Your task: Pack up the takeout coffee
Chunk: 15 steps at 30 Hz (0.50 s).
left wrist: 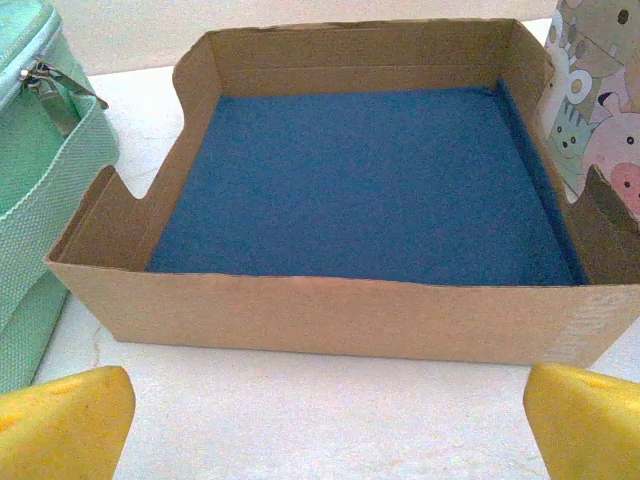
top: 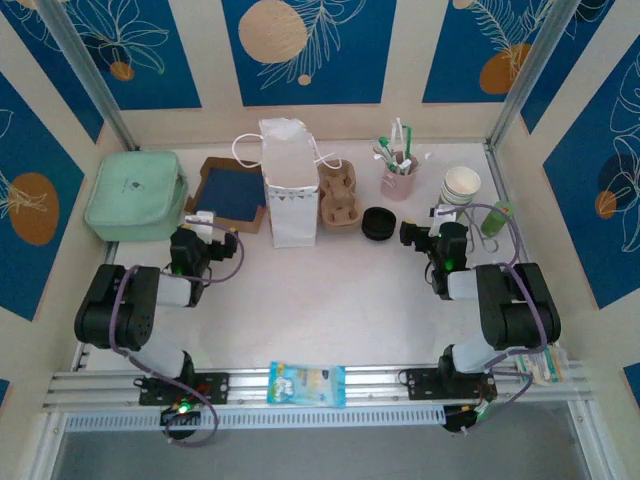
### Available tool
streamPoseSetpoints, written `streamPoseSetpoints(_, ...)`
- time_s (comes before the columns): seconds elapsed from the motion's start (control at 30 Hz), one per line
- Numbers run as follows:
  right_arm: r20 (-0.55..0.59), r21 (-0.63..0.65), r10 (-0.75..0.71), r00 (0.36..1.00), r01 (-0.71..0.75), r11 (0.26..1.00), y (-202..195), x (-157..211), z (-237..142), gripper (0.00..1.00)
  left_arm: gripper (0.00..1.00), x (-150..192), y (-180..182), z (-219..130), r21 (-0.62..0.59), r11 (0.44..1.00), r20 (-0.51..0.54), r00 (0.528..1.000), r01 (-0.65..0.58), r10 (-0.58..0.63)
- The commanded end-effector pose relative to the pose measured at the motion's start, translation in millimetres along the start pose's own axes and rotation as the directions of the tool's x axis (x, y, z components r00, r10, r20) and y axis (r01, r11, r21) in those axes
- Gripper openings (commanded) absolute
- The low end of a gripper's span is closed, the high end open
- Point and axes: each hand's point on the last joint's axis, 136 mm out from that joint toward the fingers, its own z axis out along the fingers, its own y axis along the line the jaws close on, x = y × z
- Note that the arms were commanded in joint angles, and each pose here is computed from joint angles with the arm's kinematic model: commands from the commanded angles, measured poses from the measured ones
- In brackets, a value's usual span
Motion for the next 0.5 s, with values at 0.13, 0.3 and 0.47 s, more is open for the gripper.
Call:
streamPoseSetpoints(0.13,0.033,-0.019,-0.006,0.999,0.007,1.000,3.5,-11.2,-0.5,0.99,1.00,-7.6,1.4,-1.8,0.009,1.000,0.024,1.000,-0.015,0.015)
streamPoseSetpoints(0.3,0.031,-0.018,-0.007,1.000,0.007,1.000,3.3,-10.8,-0.4,0.99,1.00,-7.0,1.4,-1.8,0.009,1.000,0.022,1.000,-0.015,0.015)
streamPoseSetpoints(0.47,0.029,-0.019,-0.006,1.000,0.007,1.000,3.4,-10.1,-0.6,0.99,0.99,-7.0,1.4,-1.9,0.009,1.000,0.022,1.000,-0.015,0.015)
